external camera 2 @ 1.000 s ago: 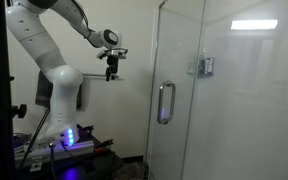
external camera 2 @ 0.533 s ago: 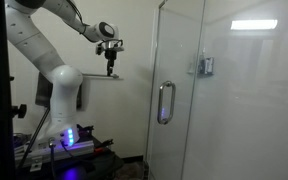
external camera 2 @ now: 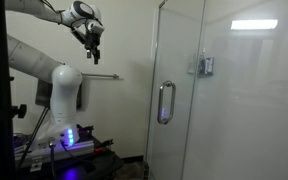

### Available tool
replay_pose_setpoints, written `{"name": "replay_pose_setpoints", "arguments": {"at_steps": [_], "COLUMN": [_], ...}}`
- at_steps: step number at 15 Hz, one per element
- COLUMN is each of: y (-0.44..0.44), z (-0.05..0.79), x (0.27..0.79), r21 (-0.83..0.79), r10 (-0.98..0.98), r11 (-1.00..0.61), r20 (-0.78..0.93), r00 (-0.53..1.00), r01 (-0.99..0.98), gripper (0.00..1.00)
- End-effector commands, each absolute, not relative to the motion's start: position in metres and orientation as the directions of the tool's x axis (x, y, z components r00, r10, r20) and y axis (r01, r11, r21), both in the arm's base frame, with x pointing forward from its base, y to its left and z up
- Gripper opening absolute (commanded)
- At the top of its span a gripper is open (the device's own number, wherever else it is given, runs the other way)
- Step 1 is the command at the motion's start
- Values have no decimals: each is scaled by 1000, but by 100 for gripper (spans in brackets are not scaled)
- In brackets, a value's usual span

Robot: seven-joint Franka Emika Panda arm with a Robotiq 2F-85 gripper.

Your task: Close the shower door

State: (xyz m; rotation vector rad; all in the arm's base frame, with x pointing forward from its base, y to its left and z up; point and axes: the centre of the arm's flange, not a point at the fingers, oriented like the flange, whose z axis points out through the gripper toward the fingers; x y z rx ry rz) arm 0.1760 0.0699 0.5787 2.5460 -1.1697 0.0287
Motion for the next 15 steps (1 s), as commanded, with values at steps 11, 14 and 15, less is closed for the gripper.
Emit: {"name": "replay_pose_setpoints", "arguments": {"at_steps": [11,14,15], "y": [-54,-126,-147], "z": [598,595,593], "x": [135,103,92], "r21": [160,145,142], "r10": [-950,-981,-986], "r11": [-216,-60,-2], "r20": [192,175,167], "r00": [245,85,25], "r01": [-963,-988,-990], "gripper": [100,100,100]}}
